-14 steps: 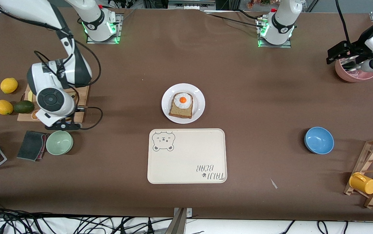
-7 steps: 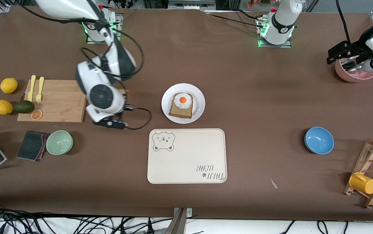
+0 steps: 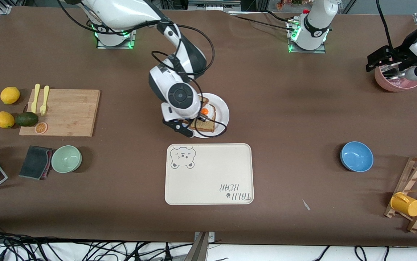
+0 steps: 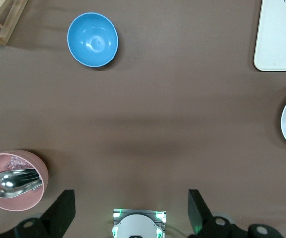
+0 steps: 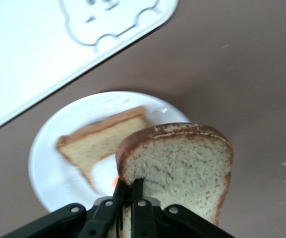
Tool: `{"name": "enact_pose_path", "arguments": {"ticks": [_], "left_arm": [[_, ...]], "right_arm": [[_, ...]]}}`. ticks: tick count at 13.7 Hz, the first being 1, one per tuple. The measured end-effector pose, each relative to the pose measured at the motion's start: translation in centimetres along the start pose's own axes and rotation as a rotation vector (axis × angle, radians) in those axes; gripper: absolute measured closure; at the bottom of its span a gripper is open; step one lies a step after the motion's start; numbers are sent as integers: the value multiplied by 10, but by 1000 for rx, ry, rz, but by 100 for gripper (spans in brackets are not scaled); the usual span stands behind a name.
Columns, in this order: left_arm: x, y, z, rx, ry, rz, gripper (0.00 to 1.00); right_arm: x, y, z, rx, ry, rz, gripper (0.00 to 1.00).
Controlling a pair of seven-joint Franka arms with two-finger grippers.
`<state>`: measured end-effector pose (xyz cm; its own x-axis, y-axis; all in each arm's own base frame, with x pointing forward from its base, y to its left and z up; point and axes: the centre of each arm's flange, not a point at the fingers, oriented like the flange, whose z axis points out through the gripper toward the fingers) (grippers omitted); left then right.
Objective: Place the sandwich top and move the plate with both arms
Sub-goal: 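Carry the bread slice with the right gripper over the white plate, then lower the bread onto the egg toast and open the right gripper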
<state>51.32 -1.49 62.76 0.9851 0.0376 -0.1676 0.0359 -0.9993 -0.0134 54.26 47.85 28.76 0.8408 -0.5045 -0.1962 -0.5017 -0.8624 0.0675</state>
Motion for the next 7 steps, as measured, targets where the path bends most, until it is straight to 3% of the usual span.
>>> {"name": "enact_pose_path", "arguments": {"ticks": [7], "left_arm": [[0, -1, 0, 0, -1, -3, 0]], "right_arm": [[-11, -18, 39, 30, 7, 1, 93]]}}
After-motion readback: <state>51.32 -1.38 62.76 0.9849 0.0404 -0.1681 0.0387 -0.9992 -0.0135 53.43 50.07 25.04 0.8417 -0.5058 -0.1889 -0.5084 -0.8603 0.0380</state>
